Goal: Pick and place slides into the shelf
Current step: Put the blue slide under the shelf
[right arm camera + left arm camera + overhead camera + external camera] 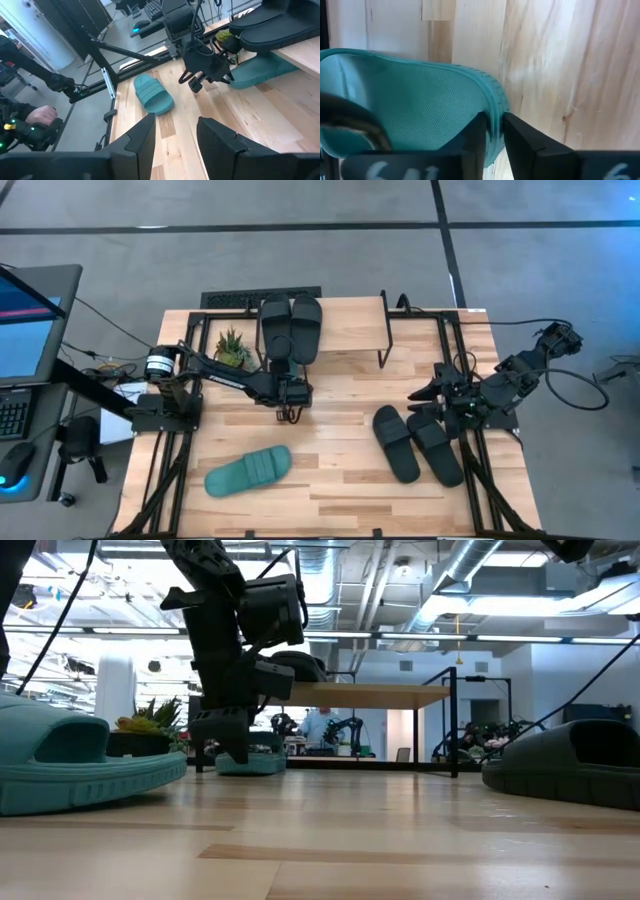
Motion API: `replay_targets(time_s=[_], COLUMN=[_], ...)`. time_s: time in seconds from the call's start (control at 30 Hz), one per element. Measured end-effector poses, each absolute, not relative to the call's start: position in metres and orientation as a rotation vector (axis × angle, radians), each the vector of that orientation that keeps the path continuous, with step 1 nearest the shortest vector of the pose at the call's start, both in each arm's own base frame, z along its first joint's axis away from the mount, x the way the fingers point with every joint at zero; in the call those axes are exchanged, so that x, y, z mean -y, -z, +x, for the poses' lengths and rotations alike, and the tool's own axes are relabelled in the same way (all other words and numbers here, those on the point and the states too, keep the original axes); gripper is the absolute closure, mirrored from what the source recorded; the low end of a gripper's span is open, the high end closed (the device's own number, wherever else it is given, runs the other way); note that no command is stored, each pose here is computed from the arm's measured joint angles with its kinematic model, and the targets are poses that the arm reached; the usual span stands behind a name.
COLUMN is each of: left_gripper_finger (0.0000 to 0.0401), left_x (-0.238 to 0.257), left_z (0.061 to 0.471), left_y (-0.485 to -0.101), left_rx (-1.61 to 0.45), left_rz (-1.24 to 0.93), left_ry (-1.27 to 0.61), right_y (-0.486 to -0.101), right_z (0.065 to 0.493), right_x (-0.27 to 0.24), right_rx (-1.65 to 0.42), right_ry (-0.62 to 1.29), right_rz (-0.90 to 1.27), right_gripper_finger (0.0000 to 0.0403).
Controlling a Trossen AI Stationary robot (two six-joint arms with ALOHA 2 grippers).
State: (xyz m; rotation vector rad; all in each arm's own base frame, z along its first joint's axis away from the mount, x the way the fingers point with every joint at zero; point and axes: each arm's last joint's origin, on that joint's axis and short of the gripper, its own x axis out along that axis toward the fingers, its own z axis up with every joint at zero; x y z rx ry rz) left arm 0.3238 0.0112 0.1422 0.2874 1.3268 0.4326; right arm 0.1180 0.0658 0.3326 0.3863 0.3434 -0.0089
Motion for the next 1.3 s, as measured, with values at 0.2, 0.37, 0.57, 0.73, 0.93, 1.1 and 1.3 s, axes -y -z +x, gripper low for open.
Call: replay_targets(time_s=[0.2, 0.37, 0.57, 0.73, 0.93, 1.1, 1.3], left_gripper_finger=[0.0291, 0.0269, 0.0268, 0.0269, 0.0269, 0.0269, 0.0269], left_x=[-0.011, -0.011, -0.007, -0.003, 0.004, 0.004, 0.003], left_z=[0.323, 0.323, 0.323, 0.322, 0.325, 0.329, 0.327], left_y=[-0.142, -0.142, -0.142, -0.142, -0.15, -0.156, -0.156], left_rx=[-1.335, -1.34, -1.345, -1.344, -1.356, -1.339, -1.364], left_rz=[0.292, 0.296, 0.316, 0.331, 0.356, 0.381, 0.393], left_ry=[-0.424, -0.418, -0.398, -0.39, -0.377, -0.387, -0.394], right_y=[-0.333, -0.333, -0.333, -0.333, -0.333, -0.333, -0.333], right_z=[0.118, 0.118, 0.118, 0.118, 0.118, 0.118, 0.118], right_x=[-0.066, -0.066, -0.066, -0.066, -0.066, -0.066, -0.066], right_rx=[-0.343, -0.344, -0.344, -0.344, -0.344, -0.344, -0.344], right_ry=[0.008, 0.008, 0.008, 0.008, 0.008, 0.007, 0.007], right_rz=[0.381, 0.379, 0.379, 0.379, 0.378, 0.377, 0.377], right_gripper_finger=[0.0272, 0.0272, 0.0272, 0.0272, 0.0272, 0.0272, 0.0272])
